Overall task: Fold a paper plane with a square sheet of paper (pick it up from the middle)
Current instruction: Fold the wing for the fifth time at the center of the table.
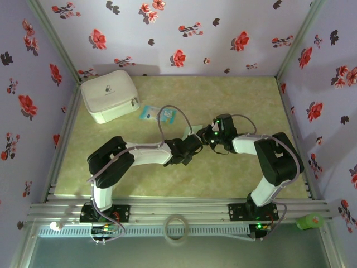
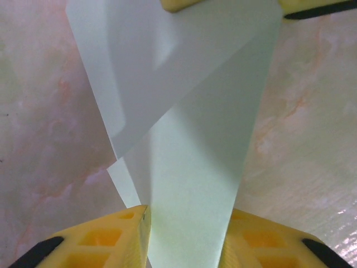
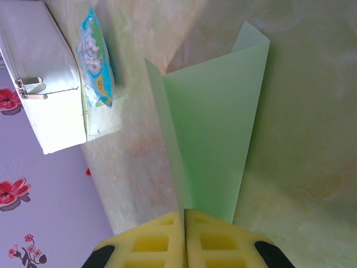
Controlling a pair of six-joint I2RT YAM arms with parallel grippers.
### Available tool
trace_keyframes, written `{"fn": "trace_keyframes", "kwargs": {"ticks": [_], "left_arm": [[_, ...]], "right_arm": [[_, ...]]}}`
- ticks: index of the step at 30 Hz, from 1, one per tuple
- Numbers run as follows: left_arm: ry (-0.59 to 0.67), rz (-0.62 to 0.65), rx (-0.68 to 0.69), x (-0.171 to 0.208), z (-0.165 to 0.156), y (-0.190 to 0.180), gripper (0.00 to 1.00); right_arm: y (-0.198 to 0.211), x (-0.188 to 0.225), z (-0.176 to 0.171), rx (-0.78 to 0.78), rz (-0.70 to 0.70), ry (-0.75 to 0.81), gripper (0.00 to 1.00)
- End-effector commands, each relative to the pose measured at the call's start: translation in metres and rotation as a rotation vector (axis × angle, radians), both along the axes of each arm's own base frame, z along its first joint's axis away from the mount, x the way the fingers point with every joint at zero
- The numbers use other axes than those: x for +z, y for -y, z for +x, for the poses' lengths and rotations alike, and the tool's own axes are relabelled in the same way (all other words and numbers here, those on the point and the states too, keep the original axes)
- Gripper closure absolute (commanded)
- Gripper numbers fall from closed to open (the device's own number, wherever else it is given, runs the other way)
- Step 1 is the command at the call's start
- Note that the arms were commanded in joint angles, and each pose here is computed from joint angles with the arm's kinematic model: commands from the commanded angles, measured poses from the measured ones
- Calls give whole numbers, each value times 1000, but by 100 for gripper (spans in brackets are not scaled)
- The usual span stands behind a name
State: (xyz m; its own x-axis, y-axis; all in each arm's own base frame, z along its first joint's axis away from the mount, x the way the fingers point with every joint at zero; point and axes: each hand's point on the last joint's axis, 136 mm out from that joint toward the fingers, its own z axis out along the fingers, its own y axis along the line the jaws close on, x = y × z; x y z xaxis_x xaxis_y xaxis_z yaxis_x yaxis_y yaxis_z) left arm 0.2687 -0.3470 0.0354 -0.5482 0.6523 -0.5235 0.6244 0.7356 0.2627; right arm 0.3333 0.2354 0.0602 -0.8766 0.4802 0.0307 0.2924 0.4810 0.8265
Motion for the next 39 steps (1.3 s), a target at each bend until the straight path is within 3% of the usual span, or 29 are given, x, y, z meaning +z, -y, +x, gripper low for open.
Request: {"fn": "trace_keyframes", "kwargs": {"ticks": [1, 10, 17, 25, 31, 39], "left_arm": [[25, 55, -11, -3, 2, -1, 65], [28, 75, -18, -4, 2, -2, 66], [32, 61, -17, -2, 2, 0, 75], [27, 44, 0, -1, 2, 1, 74], [27, -1, 11, 4, 2, 6, 67], [37, -19, 10, 7, 2, 6, 68]], "right_arm": [[-2, 12, 3, 15, 10, 25, 93], [-2, 13, 4, 15, 11, 27, 95], [-1, 11, 3, 12, 7, 25, 94], [-1, 7, 0, 15, 1, 15, 92], [0, 5, -1, 15, -1, 9, 94], [0, 4, -1, 15, -5, 7, 94]]}}
